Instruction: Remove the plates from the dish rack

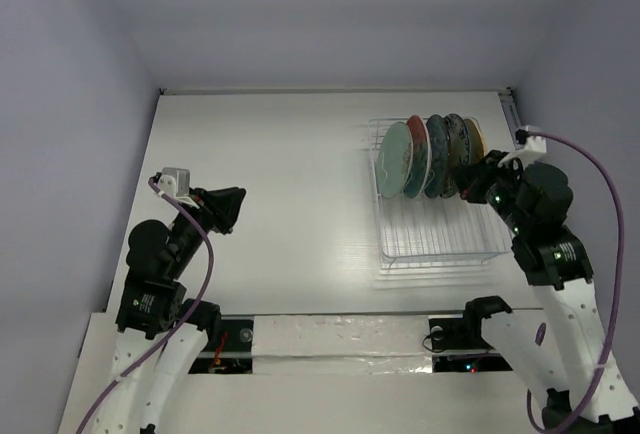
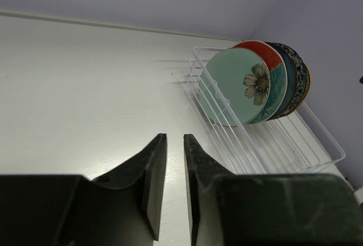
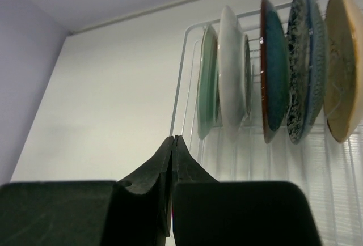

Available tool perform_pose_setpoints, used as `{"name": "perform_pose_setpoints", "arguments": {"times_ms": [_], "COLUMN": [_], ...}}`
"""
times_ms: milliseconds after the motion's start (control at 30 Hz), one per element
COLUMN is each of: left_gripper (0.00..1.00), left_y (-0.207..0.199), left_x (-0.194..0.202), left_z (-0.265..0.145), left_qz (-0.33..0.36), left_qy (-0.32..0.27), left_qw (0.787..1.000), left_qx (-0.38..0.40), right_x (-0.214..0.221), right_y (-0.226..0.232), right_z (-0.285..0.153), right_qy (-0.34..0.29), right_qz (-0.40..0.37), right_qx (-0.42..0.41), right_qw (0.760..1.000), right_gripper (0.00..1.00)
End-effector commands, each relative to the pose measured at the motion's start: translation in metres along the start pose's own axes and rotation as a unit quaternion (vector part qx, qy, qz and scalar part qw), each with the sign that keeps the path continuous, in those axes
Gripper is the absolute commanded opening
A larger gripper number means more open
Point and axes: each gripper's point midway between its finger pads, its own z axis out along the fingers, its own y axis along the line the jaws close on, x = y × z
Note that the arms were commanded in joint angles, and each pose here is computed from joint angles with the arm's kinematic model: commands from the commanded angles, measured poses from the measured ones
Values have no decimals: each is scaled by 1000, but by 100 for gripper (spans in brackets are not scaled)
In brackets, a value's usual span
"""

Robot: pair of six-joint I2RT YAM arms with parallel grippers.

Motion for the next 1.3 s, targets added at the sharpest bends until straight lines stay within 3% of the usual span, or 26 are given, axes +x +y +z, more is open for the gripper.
{"name": "perform_pose_setpoints", "arguments": {"times_ms": [0,133,167,200,233,267,333,400,667,1033,1267], "left_gripper": [17,38,38,39,38,36,33,31,35,39,42], "left_y": [-3,-1,-1,0,1,2,4,4,0,0,-1], "left_x": [-7,-7,-7,-6,-6,-5,-3,-1,-5,-6,-8], "left_z": [1,0,0,1,1,1,3,4,0,-2,-3], "left_qz": [0,-2,-3,-4,-5,-9,-12,-12,-13,-12,-12], "left_qy": [-15,-20,-21,-19,-19,-18,-11,-8,-20,-21,-24], "left_qw": [1000,1000,1000,1000,1000,1000,1000,1000,1000,1000,1000], "left_qx": [6,2,2,0,-2,-6,-10,-8,-2,-2,-1], "right_x": [-25,-11,-13,-9,-8,-11,-11,-13,-3,26,37], "right_y": [21,27,28,24,24,18,11,0,-32,-54,-73], "right_z": [14,42,46,56,59,63,73,81,114,153,167], "right_qy": [-33,0,-3,6,8,1,6,6,31,76,89], "right_qz": [-16,-43,-49,-55,-59,-66,-77,-91,-140,-173,-184], "right_qx": [-10,40,52,67,73,92,119,154,255,292,327], "right_qw": [999,998,997,996,996,994,990,984,956,938,923], "right_gripper": [0,0,2,7,21,27,39,44,43,42,31]}}
